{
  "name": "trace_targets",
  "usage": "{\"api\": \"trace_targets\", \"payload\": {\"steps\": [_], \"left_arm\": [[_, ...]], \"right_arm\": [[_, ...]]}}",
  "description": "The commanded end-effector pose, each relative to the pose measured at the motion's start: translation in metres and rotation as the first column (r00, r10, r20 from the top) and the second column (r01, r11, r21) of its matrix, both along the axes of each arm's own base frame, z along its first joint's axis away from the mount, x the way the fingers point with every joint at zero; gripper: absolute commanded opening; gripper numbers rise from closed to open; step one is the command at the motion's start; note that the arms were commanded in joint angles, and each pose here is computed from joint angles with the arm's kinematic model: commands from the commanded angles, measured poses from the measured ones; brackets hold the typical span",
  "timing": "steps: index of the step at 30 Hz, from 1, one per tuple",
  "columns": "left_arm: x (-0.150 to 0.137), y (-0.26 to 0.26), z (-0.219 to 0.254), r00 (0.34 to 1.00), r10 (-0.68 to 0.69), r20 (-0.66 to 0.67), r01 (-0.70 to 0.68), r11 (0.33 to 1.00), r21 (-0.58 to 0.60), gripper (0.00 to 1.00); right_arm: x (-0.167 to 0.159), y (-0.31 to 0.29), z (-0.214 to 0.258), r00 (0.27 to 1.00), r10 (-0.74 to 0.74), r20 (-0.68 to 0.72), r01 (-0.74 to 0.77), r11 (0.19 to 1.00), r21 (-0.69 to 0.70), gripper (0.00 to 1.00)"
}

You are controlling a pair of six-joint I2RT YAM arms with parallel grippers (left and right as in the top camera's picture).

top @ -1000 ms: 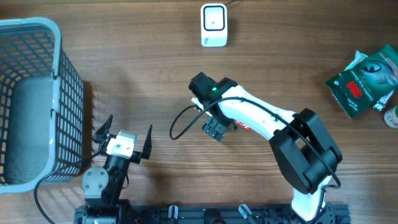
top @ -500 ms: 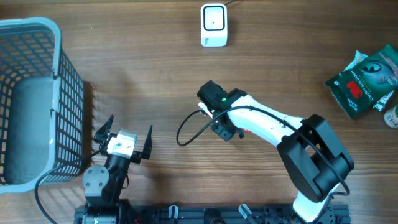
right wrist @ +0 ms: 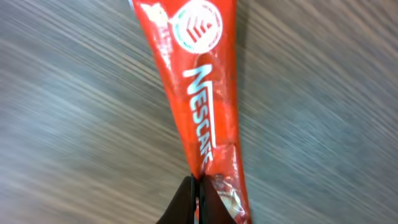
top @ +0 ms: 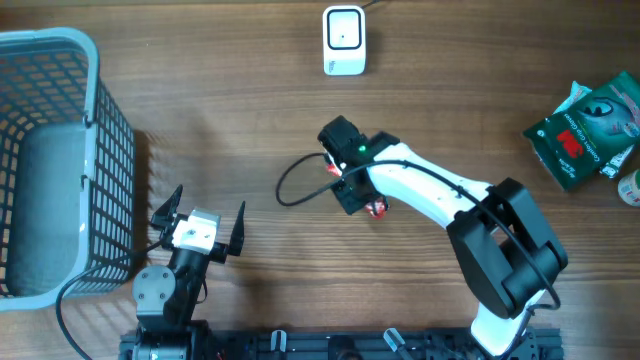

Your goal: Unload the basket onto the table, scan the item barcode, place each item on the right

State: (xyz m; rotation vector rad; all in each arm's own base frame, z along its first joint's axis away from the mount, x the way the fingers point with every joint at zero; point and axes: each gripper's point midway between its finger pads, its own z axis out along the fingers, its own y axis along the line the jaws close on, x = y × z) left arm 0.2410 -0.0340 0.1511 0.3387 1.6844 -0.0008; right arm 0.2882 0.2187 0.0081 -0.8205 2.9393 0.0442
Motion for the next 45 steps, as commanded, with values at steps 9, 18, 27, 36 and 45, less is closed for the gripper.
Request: {"api": "trace_targets", "payload": {"steps": [9,18,27,36,45], "left_arm": [[0.0,0.0,-0.004,1.0,-0.002,-0.006,0.003,1.0,0.009,1.0],[0.0,0.0,-0.004,1.0,-0.002,-0.005,0.003,1.0,0.009,1.0],[0.0,0.0,-0.004,1.0,-0.002,-0.005,0.003,1.0,0.009,1.0],[0.0,0.0,-0.004,1.0,-0.002,-0.005,0.003,1.0,0.009,1.0],[0.0,0.0,-0.004,1.0,-0.002,-0.005,0.003,1.0,0.009,1.0]], "right_arm": [[0.0,0.047,0.096,0.955,0.088,-0.284,0.126,0.745,0.655,0.05],[0.009,0.011,0.055,0.971,-0.119,-0.208,0.183,0.928,0.325,1.0],[0.01,0.054,0.034,0.992,0.029,0.124,-0.042,0.994,0.1,0.89],[-0.011,0.045,-0.031,0.999,0.037,-0.021,-0.037,0.999,-0.013,0.67],[-0.031,0.039,-0.041,0.988,-0.042,-0.149,0.034,0.998,-0.053,0.05]]}}
